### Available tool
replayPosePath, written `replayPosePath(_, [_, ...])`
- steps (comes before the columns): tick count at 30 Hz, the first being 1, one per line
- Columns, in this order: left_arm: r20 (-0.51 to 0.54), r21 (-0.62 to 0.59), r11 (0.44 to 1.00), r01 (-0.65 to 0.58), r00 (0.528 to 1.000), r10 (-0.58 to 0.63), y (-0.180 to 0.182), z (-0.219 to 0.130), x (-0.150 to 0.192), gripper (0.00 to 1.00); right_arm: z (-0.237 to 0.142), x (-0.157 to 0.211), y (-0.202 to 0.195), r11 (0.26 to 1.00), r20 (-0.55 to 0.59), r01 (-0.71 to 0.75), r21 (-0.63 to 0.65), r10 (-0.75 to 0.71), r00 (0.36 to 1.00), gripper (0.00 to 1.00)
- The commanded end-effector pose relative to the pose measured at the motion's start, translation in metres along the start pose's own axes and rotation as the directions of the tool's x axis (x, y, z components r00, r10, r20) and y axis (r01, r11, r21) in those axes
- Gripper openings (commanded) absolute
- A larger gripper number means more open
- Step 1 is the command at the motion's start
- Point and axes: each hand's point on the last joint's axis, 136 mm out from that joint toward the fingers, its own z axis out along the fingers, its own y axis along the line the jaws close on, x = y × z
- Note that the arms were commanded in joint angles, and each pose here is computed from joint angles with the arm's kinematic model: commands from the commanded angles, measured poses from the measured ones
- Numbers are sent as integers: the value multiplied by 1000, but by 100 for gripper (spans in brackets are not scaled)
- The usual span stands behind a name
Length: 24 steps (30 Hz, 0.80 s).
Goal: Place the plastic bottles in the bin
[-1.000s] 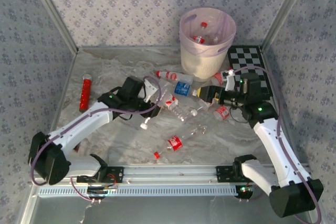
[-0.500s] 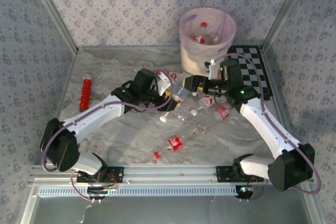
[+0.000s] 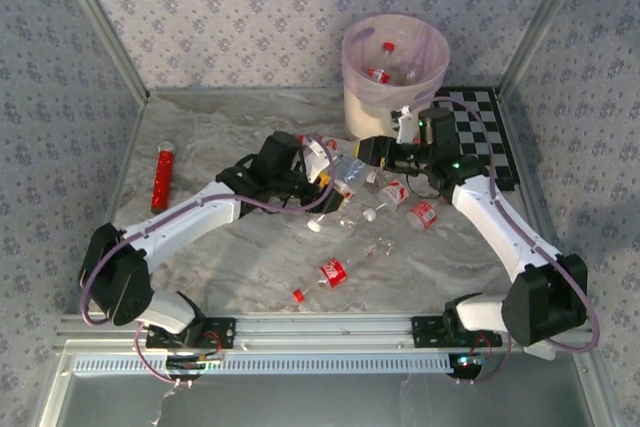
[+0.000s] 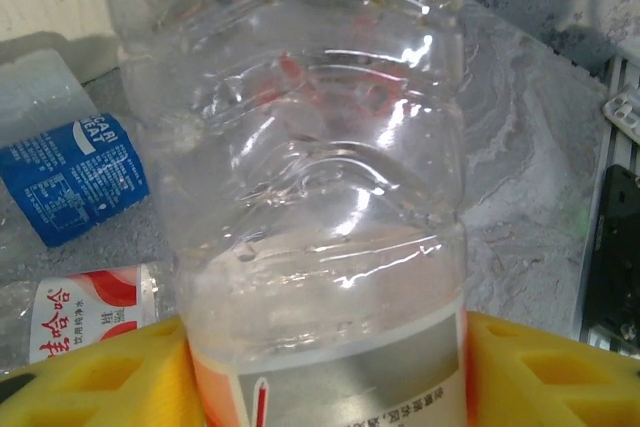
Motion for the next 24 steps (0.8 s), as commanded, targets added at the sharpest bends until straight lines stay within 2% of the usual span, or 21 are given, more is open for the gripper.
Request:
replayPosePath(1, [70,22,999,-48,996,47,-11,-10,-26,71,-23,-20,29,996,53,74,-39,-72,996,40])
replayPosePath(2, [74,18,999,-49,996,48,-10,-10,-27,75,-27,-23,32,995,57,89,-36,-86,995,38])
replayPosePath(5, [83,-13,999,-45,995,46,-7,-16,-29,99,-42,-39,45,989,84,143,-30,-140,987,35])
replayPosePath(11, [115,-47,997,-54,992,59,-10,-35,-31,100,-83,-91,68,964,159,263,42,-267,951,32])
replayPosePath(16, [113,-74,996,-40,992,48,-11,-51,-18,100,-123,-142,102,927,274,360,105,-375,886,32])
replayPosePath(19, [75,-75,997,-18,997,24,-12,-53,-2,100,-149,-177,114,891,374,406,202,-453,809,32])
replayPosePath(21, [29,-84,996,6,1000,-3,-11,-52,12,99,-168,-207,121,859,461,428,282,-512,725,31])
replayPosePath(24, [-26,-130,991,22,999,-26,-7,-48,27,100,-185,-240,122,807,525,439,395,-591,613,30])
